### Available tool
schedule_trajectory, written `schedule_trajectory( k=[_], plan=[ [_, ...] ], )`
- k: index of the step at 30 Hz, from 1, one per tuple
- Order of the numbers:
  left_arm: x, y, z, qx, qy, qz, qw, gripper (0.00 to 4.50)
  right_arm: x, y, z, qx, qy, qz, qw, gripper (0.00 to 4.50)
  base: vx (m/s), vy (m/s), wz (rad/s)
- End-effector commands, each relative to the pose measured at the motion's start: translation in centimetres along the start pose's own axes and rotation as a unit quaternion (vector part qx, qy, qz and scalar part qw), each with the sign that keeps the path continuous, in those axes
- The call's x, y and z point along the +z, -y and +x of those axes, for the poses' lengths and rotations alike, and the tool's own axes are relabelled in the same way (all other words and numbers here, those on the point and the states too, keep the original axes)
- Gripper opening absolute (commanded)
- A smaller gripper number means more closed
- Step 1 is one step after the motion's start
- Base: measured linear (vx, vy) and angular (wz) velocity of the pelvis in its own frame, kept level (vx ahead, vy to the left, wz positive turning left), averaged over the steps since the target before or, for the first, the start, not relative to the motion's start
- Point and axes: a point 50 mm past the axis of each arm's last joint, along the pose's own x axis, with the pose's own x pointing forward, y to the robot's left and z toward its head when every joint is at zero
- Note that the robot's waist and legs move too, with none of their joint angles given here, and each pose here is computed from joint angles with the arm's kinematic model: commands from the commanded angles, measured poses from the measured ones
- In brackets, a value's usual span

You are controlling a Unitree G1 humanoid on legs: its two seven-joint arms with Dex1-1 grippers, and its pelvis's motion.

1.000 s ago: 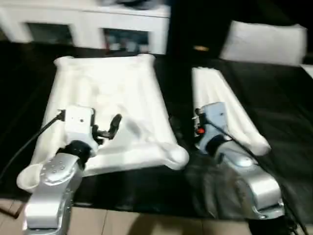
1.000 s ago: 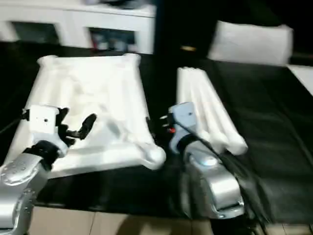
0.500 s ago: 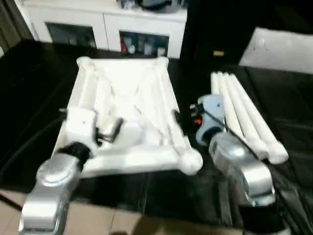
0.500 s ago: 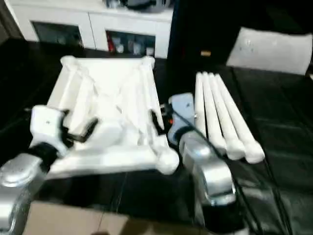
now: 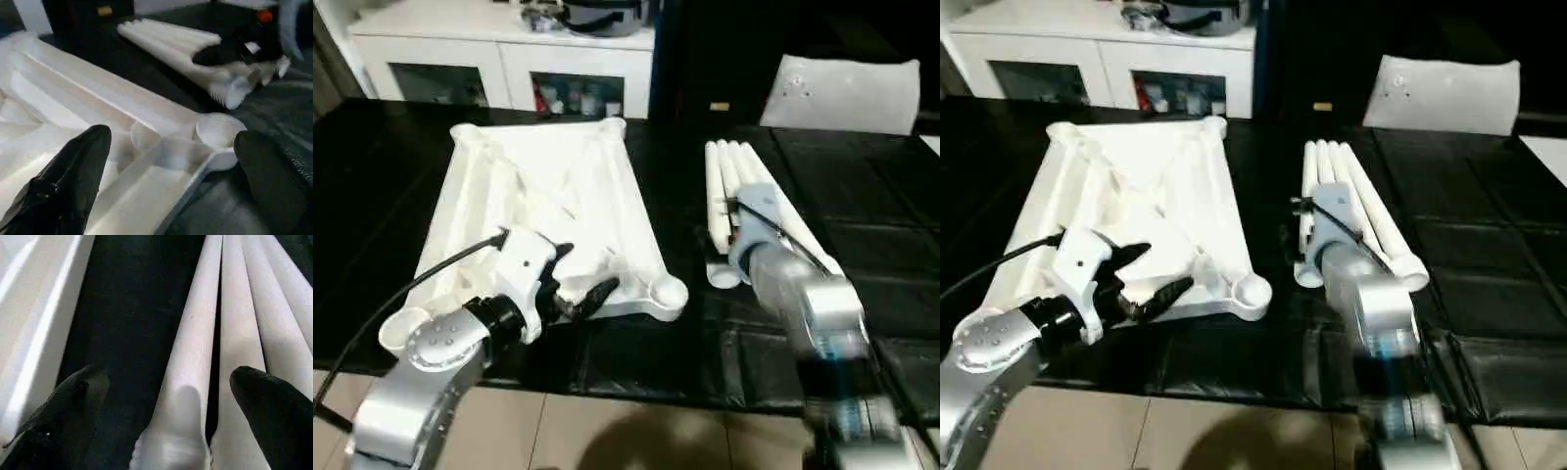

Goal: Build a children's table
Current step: Move to table

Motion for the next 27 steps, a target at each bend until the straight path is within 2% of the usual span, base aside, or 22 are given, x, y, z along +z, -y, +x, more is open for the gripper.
schedule_trajectory(
  k=[1,9,13,17,20,23,24,25,27],
  plan=[
    [0.3,0.4,0.0,-0.02,-0.002,0.004,1.0,4.46,0.2,0.2,0.6,0.001,-0.008,0.006,1.0,4.5,0.0,0.0,0.0],
    [0.5,1.1,-0.2,-0.05,-0.015,0.002,0.999,4.46,1.6,0.8,3.2,-0.033,-0.029,-0.004,0.999,4.5,0.0,0.0,0.0],
    [0.4,1.1,-0.3,-0.051,-0.02,0.002,0.999,4.46,2.1,0.8,3.8,-0.044,-0.03,0.001,0.999,4.5,0.0,0.0,0.0],
    [0.4,1.2,-0.3,-0.05,-0.023,0.002,0.998,4.46,2.1,1.0,4.2,-0.052,-0.04,0.01,0.998,4.5,0.0,0.0,0.0],
    [0.2,1.4,-0.4,-0.053,-0.029,0.002,0.998,4.46,1.7,1.0,4.6,-0.052,-0.054,0.048,0.996,4.5,0.0,0.0,0.0],
    [0.1,1.5,-0.4,-0.054,-0.03,0.002,0.998,4.46,1.6,1.0,4.6,-0.052,-0.057,0.058,0.995,4.5,0.0,0.0,0.0],
    [0.1,1.6,-0.4,-0.056,-0.032,0.001,0.998,4.46,1.1,1.1,4.8,-0.051,-0.067,0.088,0.993,4.5,0.0,0.0,0.0],
    [0.0,1.6,-0.3,-0.057,-0.033,0.001,0.998,4.46,0.9,1.1,4.8,-0.051,-0.071,0.1,0.991,4.5,0.0,0.0,0.0],
    [0.0,1.6,-0.3,-0.058,-0.033,0.001,0.998,4.46,0.8,1.1,4.9,-0.051,-0.074,0.107,0.99,4.5,0.0,0.0,0.0]
  ],
)
